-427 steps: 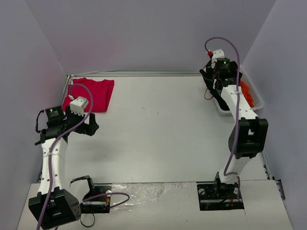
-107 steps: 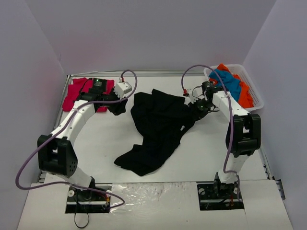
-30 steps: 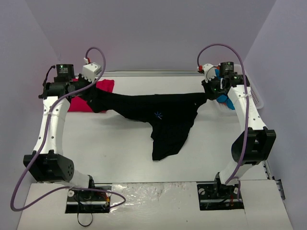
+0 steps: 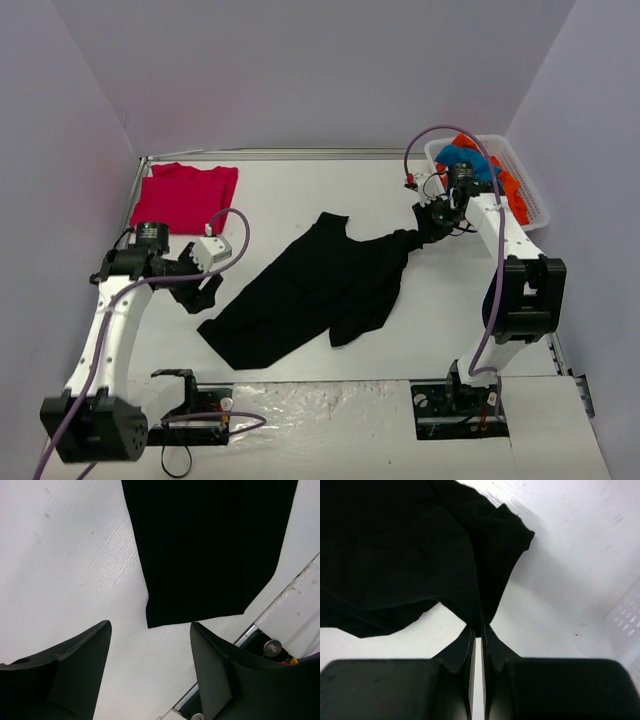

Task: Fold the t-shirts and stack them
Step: Flatten out the tshirt

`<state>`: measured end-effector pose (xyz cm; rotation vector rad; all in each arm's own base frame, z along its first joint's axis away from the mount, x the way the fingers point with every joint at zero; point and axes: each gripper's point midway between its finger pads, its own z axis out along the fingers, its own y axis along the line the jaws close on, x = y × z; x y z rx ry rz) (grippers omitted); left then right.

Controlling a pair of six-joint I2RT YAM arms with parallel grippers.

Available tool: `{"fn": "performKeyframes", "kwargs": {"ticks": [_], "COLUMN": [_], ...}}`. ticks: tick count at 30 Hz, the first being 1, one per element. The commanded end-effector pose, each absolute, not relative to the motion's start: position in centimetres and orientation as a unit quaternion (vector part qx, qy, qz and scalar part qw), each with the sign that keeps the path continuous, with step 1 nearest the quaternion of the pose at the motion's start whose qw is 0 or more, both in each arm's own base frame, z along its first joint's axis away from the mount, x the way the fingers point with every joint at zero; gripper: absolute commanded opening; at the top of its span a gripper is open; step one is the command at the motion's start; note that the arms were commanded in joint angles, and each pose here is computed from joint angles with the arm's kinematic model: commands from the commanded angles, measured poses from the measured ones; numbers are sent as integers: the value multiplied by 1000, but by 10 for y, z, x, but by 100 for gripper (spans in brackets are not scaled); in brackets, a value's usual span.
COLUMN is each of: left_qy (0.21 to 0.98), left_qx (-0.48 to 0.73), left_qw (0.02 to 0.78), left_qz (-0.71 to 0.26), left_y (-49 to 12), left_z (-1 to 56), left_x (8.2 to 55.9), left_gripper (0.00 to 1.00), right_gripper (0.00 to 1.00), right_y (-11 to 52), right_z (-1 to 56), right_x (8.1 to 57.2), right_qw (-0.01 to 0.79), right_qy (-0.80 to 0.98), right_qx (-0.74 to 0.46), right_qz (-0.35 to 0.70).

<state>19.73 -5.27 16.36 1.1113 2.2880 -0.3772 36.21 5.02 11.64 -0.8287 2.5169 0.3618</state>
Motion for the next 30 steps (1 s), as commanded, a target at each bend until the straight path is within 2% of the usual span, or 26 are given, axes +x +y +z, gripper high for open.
{"fn": "performKeyframes", "kwargs": {"ticks": [1,4,12,16,21,30], "left_qy": [871,887,903,902,894,892], "left_qx": [392,384,364,367,381,375], "left_qw": [253,205,141,78,15,-24], "left_qz": [-152,-155,-179,-216,-237,-252], "left_y": [-50,-43,-33,-34,-29,-26], "left_z": [144,125,108,95,80,61], "left_x": [225,229,228,209,186,172], "left_gripper": [60,59,58,50,47,45], "right_gripper": [0,0,0,0,0,0], "right_y": [52,52,54,55,63,73], "right_z": [107,101,88,82,78,70], "right_x": [359,359,355,353,352,346], "right_qw": [225,223,211,202,197,183], "right_qy": [919,920,923,924,924,921], "right_qx": [-291,-289,-291,-293,-303,-320], "right_qz": [146,144,141,136,128,124]}}
